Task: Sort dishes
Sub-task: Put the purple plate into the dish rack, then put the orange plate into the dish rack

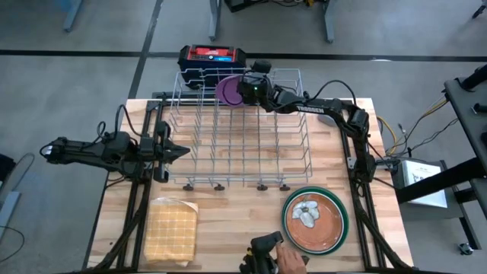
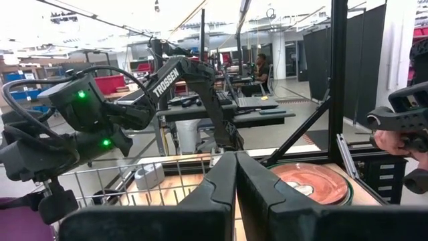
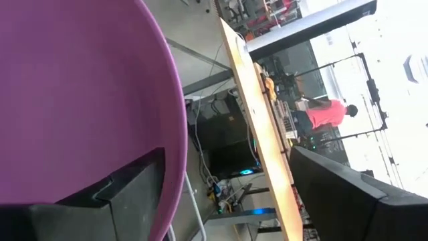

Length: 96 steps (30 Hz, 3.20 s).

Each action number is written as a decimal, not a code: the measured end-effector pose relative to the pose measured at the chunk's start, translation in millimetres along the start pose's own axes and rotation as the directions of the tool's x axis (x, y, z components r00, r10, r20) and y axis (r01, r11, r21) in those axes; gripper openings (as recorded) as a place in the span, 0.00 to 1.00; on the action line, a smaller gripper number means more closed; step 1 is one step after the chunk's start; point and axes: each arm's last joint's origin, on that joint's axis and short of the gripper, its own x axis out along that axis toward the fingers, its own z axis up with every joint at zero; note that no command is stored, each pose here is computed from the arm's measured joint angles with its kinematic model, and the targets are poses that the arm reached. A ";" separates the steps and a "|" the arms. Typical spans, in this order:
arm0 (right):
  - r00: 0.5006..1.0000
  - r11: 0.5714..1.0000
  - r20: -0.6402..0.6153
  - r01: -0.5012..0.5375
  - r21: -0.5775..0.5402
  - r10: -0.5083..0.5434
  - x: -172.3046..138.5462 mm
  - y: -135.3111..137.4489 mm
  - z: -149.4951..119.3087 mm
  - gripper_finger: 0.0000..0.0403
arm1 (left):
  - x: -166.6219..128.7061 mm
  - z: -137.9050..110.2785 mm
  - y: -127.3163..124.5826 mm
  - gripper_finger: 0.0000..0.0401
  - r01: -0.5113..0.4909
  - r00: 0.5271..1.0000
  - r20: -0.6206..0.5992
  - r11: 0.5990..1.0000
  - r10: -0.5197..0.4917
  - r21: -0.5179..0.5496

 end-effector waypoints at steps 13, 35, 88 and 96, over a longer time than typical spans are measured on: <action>0.999 1.000 0.041 -0.020 -0.002 0.020 -16.2 2.4 12.8 0.85 | 0.1 -1.3 0.6 0.00 -0.023 1.000 -0.015 1.000 0.023 -0.005; 0.943 0.843 0.196 -0.330 0.424 0.270 -21.2 -55.6 -17.9 0.06 | 0.1 -1.8 0.5 0.00 -0.023 1.000 -0.020 1.000 0.023 -0.004; 0.866 0.677 0.384 -0.493 0.546 0.321 -184.0 -96.3 -28.6 0.00 | 7.4 1.4 -0.3 0.00 -0.027 0.999 0.023 1.000 0.026 0.002; 0.772 0.631 0.548 -0.606 0.484 0.322 -279.2 -54.6 -75.1 0.00 | 27.8 2.7 -3.8 0.00 -0.015 0.997 0.081 0.999 0.017 -0.030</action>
